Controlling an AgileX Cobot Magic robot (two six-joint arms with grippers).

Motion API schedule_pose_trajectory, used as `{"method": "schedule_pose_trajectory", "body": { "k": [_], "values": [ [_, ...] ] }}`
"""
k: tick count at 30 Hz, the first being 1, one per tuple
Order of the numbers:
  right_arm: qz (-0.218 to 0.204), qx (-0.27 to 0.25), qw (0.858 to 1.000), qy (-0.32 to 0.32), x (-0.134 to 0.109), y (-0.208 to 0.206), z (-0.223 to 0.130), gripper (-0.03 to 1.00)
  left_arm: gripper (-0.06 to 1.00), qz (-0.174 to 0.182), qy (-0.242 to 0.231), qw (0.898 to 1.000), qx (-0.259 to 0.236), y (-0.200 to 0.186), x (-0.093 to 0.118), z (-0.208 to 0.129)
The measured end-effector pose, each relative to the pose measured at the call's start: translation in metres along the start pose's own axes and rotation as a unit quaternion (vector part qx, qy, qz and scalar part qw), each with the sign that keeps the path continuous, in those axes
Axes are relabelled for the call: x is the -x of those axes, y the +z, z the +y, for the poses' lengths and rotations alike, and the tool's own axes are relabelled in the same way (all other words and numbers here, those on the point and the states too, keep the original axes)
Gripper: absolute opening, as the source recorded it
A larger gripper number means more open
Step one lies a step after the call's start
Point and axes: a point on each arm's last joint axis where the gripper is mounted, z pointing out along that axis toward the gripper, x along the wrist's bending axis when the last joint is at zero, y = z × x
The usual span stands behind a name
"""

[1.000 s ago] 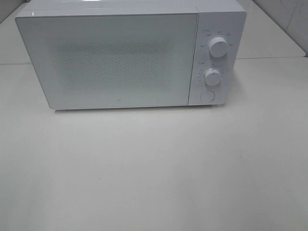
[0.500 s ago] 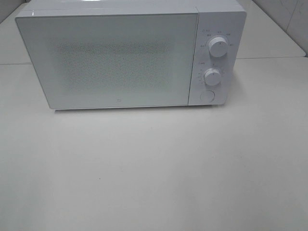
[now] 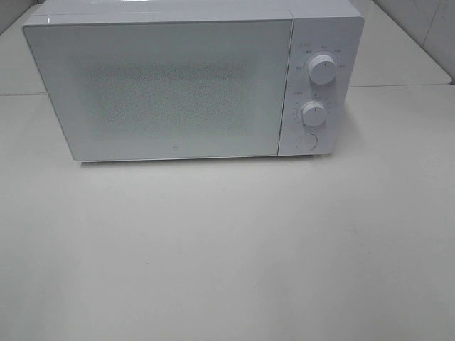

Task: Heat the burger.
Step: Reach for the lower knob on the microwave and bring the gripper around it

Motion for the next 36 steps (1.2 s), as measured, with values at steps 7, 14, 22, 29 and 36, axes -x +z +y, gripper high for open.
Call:
{"method": "schedule_pose_trajectory", "body": {
  "k": [7, 14, 22, 29, 36],
  "values": [
    [0.000, 0.000, 1.000, 0.000, 0.000, 0.000, 0.000, 0.74, 0.99, 0.000, 0.000, 1.000, 0.000, 0.000, 0.000, 0.000],
    [-0.001, 0.005, 1.000, 0.009, 0.000, -0.001, 0.001, 0.74, 0.99, 0.000, 0.000, 1.000, 0.000, 0.000, 0.000, 0.000],
    [0.003, 0.037, 0.999, 0.005, -0.001, 0.001, 0.023, 0.76, 0.99, 0.000, 0.000, 1.000, 0.000, 0.000, 0.000, 0.000],
    [0.013, 0.046, 0.999, -0.004, -0.007, 0.022, 0.041, 0.76, 0.99, 0.000, 0.000, 1.000, 0.000, 0.000, 0.000, 0.000],
    [0.029, 0.071, 0.997, -0.010, -0.015, 0.052, 0.063, 0.76, 0.99, 0.000, 0.000, 1.000, 0.000, 0.000, 0.000, 0.000]
  ]
}}
